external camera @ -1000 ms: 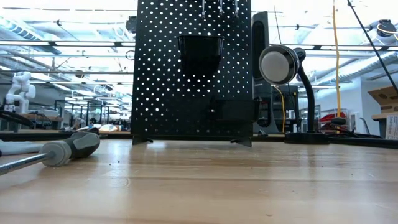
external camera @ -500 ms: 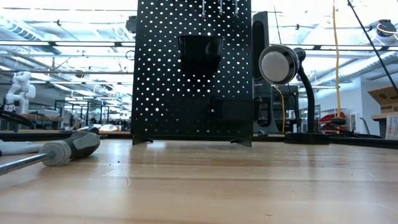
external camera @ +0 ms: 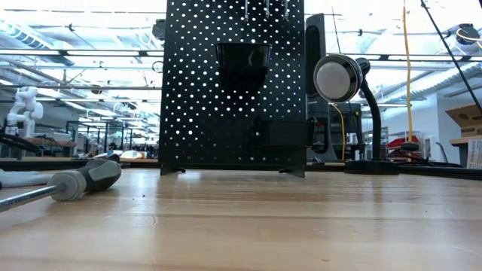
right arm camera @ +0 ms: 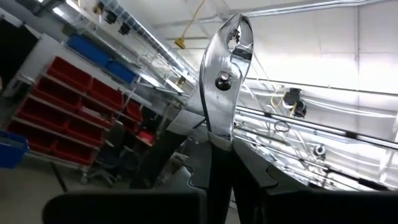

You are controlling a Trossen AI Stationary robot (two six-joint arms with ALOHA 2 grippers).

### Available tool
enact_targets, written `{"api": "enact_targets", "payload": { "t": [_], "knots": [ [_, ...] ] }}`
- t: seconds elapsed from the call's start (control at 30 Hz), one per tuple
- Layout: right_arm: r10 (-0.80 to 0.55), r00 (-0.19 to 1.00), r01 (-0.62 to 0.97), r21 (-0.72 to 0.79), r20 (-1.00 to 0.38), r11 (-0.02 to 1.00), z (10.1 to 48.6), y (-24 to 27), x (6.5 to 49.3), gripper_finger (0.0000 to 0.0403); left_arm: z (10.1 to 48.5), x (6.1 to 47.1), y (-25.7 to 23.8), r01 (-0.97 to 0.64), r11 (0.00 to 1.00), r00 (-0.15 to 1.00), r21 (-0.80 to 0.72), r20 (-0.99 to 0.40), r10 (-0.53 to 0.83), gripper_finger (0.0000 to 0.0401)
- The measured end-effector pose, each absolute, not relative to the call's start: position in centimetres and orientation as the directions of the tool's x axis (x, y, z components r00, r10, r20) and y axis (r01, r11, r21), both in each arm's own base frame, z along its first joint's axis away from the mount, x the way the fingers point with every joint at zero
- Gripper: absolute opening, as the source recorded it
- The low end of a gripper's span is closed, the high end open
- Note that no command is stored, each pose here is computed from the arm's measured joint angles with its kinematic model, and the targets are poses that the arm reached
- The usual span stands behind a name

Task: Hang tools onto peg board
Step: Hang the black pliers on the black pegboard

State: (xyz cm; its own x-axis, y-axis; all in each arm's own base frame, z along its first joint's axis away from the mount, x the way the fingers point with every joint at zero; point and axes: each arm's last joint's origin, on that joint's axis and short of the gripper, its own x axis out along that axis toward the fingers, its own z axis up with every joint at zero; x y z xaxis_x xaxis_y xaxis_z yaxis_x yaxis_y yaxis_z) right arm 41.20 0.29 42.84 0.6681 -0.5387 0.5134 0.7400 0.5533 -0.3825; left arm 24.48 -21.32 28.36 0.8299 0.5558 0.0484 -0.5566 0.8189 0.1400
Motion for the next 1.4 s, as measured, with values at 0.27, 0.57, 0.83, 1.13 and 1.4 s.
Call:
{"api": "enact_targets", "payload": {
  "t": [0.27,0.57,0.83,1.13,1.4],
  "knots": [
    [-0.557,0.633,0.772,-0.389,0.537,0.502,43.3,0.4,40.8,0.0026,28.4,24.5,-21.3,-0.556,0.816,0.83,0.159,0.048,0.556,0.0011],
    [-0.573,0.63,0.776,-0.397,0.524,0.489,43.3,1.1,40.7,0.0026,28.4,24.4,-21.3,-0.555,0.817,0.83,0.156,0.049,0.555,0.0011],
    [-0.582,0.62,0.784,-0.386,0.525,0.487,43.4,1.1,40.6,0.0026,28.4,24.4,-21.4,-0.555,0.822,0.831,0.128,0.049,0.554,0.0011],
    [-0.578,0.621,0.783,-0.397,0.53,0.479,43.3,0.6,40.7,0.0026,28.4,24.4,-21.4,-0.555,0.821,0.831,0.135,0.049,0.554,0.0011],
    [-0.578,0.652,0.758,-0.426,0.49,0.494,42.7,-0.1,41.2,0.0026,28.4,24.4,-21.4,-0.555,0.821,0.831,0.136,0.049,0.554,0.0011]
  ]
}}
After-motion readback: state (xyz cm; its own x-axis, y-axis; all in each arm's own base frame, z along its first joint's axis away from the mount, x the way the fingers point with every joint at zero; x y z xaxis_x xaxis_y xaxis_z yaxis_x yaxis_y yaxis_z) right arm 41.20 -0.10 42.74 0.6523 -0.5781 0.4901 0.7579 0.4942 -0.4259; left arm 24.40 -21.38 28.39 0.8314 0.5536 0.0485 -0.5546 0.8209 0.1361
